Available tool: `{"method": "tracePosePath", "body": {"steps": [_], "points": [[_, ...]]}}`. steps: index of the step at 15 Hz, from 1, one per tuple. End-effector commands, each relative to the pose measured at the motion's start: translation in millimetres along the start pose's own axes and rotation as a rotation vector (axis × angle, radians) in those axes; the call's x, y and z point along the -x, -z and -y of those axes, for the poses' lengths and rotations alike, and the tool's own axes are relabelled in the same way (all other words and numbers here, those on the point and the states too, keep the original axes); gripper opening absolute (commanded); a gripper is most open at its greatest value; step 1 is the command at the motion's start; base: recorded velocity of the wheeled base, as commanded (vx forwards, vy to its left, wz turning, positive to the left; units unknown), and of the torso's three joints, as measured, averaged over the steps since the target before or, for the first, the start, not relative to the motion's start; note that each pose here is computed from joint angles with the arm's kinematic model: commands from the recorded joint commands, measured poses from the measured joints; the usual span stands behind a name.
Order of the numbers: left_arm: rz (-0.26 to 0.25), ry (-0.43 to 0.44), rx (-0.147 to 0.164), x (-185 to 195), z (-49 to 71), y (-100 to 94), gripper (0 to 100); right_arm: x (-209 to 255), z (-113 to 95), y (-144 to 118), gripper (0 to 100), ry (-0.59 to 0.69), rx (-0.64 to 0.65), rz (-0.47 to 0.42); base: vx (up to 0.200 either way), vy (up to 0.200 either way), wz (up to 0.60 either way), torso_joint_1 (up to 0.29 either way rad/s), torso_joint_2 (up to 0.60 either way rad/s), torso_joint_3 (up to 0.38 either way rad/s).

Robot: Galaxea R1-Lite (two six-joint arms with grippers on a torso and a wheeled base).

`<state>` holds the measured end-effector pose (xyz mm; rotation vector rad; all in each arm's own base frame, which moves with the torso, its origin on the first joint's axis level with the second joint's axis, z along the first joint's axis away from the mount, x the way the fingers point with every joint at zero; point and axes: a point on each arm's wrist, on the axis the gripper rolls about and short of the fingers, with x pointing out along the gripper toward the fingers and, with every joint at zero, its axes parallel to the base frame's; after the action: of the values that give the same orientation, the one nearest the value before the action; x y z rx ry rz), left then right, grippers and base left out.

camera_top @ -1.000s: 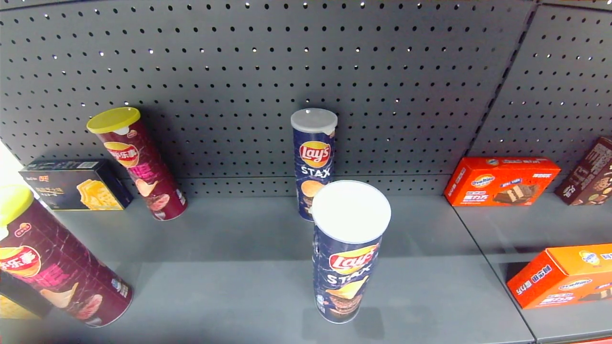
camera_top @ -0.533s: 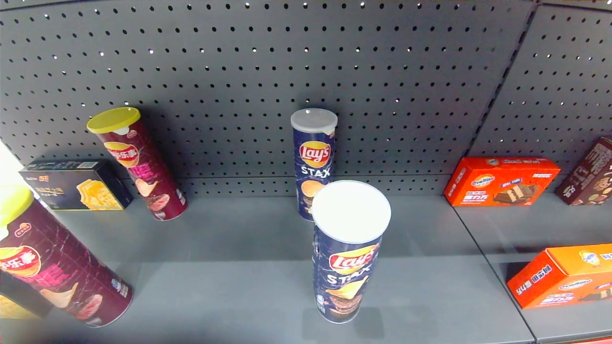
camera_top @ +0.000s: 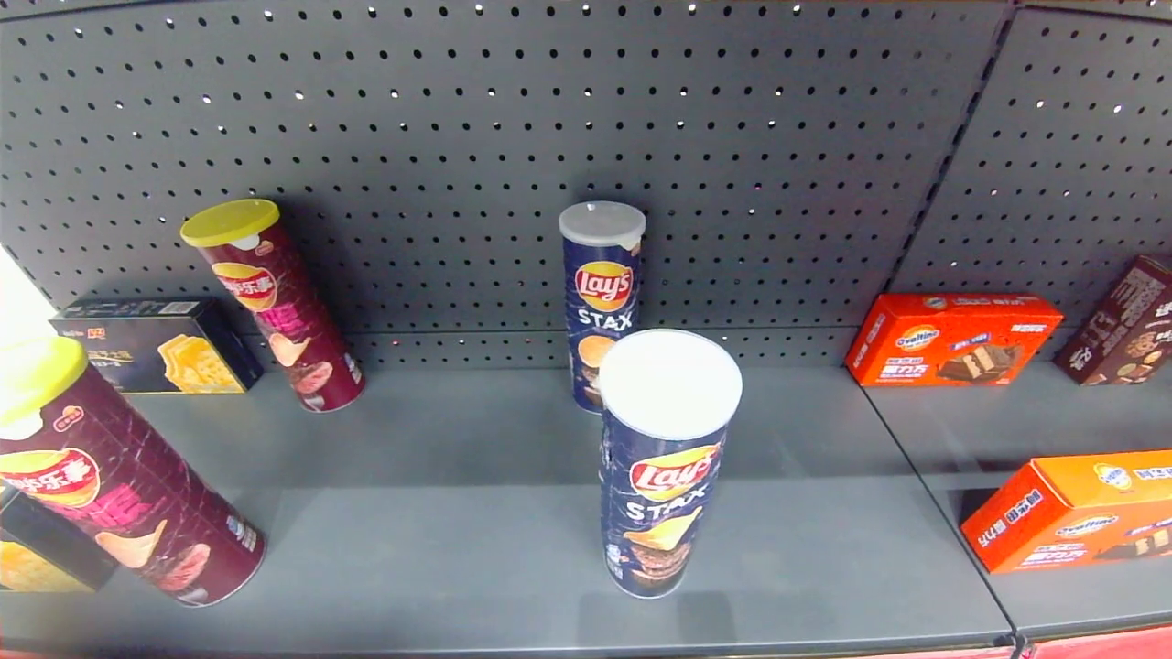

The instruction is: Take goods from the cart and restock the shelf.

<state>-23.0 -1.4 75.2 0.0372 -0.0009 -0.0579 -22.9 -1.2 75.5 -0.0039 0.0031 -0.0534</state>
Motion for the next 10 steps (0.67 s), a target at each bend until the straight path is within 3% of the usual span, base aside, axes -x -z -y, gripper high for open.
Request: {"method": "tracePosePath", "body": {"steps": [1, 10], "points": [[-0.003, 0.001, 0.001, -0.2, 0.0, -0.1, 100, 0.0, 0.0, 0.1, 100, 0.0, 0.001, 0.0, 0.0, 0.0, 0.0, 0.0, 0.0, 0.0], [-0.003, 0.001, 0.002, -0.2, 0.0, -0.1, 100, 0.0, 0.0, 0.1, 100, 0.0, -0.001, 0.0, 0.0, 0.0, 0.07, 0.0, 0.0, 0.0]]}}
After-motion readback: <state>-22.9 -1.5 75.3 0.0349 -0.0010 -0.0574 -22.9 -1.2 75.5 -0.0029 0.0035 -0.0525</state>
